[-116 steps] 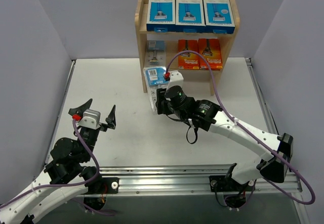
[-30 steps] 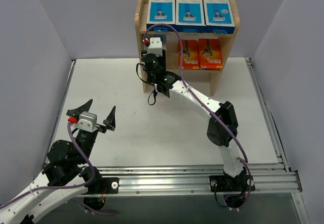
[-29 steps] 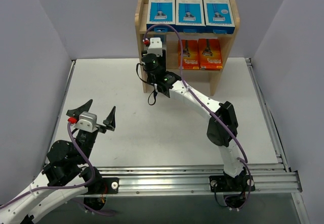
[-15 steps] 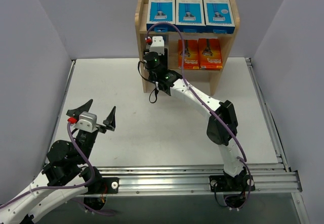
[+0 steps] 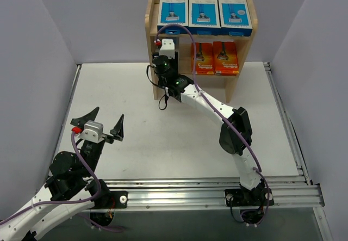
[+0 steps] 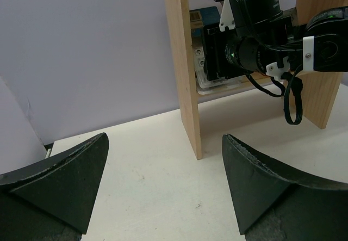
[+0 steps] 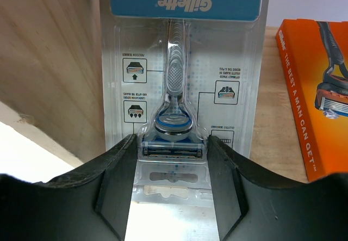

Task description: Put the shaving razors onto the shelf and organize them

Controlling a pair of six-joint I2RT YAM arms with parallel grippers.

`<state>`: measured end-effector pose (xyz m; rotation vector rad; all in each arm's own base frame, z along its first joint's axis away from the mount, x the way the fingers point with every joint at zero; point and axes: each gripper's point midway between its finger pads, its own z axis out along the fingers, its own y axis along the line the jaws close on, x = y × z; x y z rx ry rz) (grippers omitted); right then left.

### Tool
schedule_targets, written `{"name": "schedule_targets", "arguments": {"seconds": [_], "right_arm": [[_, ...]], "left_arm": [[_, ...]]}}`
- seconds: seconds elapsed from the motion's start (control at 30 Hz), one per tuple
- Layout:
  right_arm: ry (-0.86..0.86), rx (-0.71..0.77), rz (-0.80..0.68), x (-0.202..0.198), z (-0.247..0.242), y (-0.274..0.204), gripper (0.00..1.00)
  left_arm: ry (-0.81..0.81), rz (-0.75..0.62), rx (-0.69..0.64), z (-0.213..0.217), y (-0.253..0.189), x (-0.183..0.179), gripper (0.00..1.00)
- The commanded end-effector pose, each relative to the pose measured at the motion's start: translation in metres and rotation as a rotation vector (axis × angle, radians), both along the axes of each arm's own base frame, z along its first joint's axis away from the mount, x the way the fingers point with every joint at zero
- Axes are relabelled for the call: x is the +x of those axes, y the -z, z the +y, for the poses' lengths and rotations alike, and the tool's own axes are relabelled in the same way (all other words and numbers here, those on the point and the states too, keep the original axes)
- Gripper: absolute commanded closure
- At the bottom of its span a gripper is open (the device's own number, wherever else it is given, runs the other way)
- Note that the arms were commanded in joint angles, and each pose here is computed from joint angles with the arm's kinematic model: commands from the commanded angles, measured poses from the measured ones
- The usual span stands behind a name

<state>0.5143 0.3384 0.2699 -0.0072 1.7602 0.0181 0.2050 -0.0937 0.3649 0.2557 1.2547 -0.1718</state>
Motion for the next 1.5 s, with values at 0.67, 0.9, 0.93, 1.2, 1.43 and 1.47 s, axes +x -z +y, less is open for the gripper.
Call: {"name": "schedule_targets", "arguments": {"seconds": [0.67, 0.9, 0.93, 1.2, 1.43, 1.47], "right_arm": [[0.037, 0.045, -0.033, 0.007, -0.007, -0.019, 0.37], [0.035, 0.056, -0.038, 0.004, -0.008, -0.026, 0.35], [0.035, 0.059, -0.038, 0.004, -0.008, -0.028, 0.35], [0.039, 0.071, -0.056, -0.005, -0.015, -0.041, 0.34], [0.042, 0.085, -0.063, -0.01, -0.019, -0.046, 0.35], [0.04, 0.096, -0.074, -0.013, -0.021, -0.053, 0.35]], "left_arm": [[0.015, -0.038, -0.063, 0.005, -0.019, -0.006, 0.06], [0.017, -0.039, -0.065, 0.005, -0.019, -0.007, 0.06], [0.016, -0.04, -0.067, 0.006, -0.02, -0.007, 0.06], [0.014, -0.039, -0.064, 0.006, -0.019, -0.007, 0.06], [0.012, -0.037, -0.061, 0.005, -0.018, -0.006, 0.06], [0.012, -0.036, -0.06, 0.005, -0.018, -0.006, 0.06]]}}
